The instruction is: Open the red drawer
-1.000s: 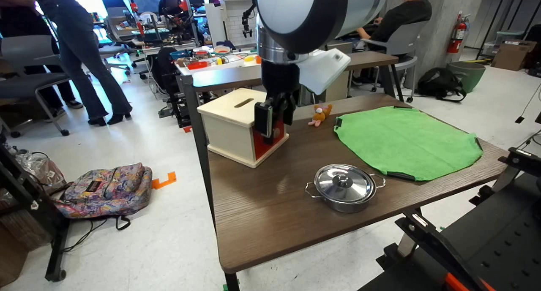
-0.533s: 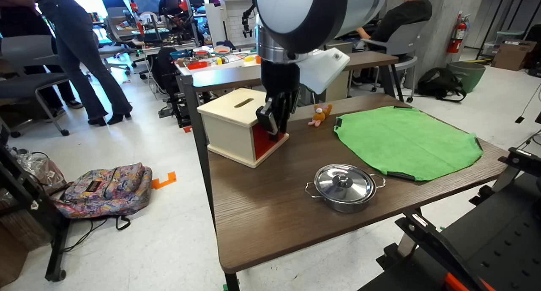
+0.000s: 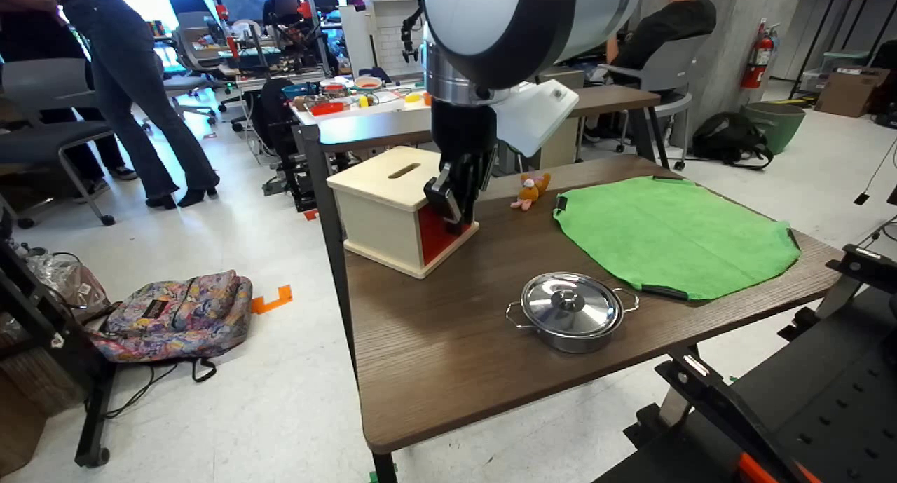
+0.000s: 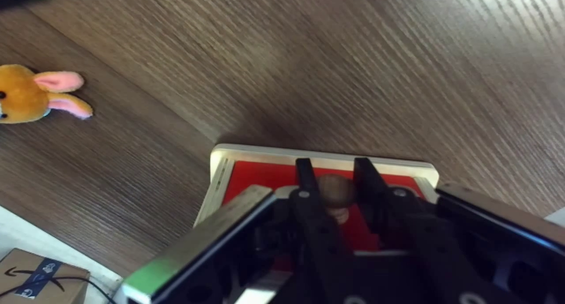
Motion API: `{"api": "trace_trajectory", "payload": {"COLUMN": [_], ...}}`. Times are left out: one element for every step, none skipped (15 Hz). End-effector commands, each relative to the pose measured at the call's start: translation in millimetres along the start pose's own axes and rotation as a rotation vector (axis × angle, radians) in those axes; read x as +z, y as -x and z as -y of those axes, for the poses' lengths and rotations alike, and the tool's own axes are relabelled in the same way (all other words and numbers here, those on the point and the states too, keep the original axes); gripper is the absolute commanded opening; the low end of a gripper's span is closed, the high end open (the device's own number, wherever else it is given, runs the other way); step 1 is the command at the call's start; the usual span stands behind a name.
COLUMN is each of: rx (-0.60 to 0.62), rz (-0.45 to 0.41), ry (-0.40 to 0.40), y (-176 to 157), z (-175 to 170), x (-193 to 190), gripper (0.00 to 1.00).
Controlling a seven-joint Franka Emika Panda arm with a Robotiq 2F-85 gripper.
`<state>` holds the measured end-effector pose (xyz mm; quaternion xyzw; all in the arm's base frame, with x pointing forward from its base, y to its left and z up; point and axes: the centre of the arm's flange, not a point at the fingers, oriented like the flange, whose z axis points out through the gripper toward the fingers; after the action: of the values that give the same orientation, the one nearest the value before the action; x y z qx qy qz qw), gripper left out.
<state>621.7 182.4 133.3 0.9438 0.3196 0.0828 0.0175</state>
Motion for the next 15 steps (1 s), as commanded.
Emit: {"api": "trace_trajectory", "payload": {"rx": [-0.022, -0.022, -0.023, -0.024, -0.026, -0.026, -0.026, -0.025, -0.024, -0.023, -0.021, -0.022, -0.021, -0.021, -0.022], "rz": [-0.043, -0.048, -0.049, -0.054, -0.059, -0.067, -0.073, -0.081, -0.090, -0.098, -0.105, -0.112, -0.118, -0.122, -0.128], "ry": [-0.010, -0.012, -0.017, -0.019, -0.021, -0.021, -0.022, -0.021, -0.018, -0.017, -0.015, -0.012, -0.010, -0.007, -0.004], "y": [6.5, 8.8, 11.8, 14.6, 17.5, 20.7, 22.9, 25.2, 27.1, 28.2, 28.9, 29.1, 29.0, 29.0, 28.4], "z": [2.5, 3.2, 3.5, 4.3, 5.3, 6.4, 7.0, 7.9, 8.5, 8.9, 9.3, 9.8, 10.3, 10.8, 11.1], "x": [5.9, 6.6, 8.5, 9.5, 9.8, 10.1, 10.0, 9.6, 8.8, 7.7, 6.6, 5.0, 2.9, 1.2, -1.0], "gripper": [0.07, 0.07, 0.07, 0.07, 0.07, 0.07, 0.07, 0.07, 0.07, 0.07, 0.07, 0.07, 0.07, 0.07, 0.07]}}
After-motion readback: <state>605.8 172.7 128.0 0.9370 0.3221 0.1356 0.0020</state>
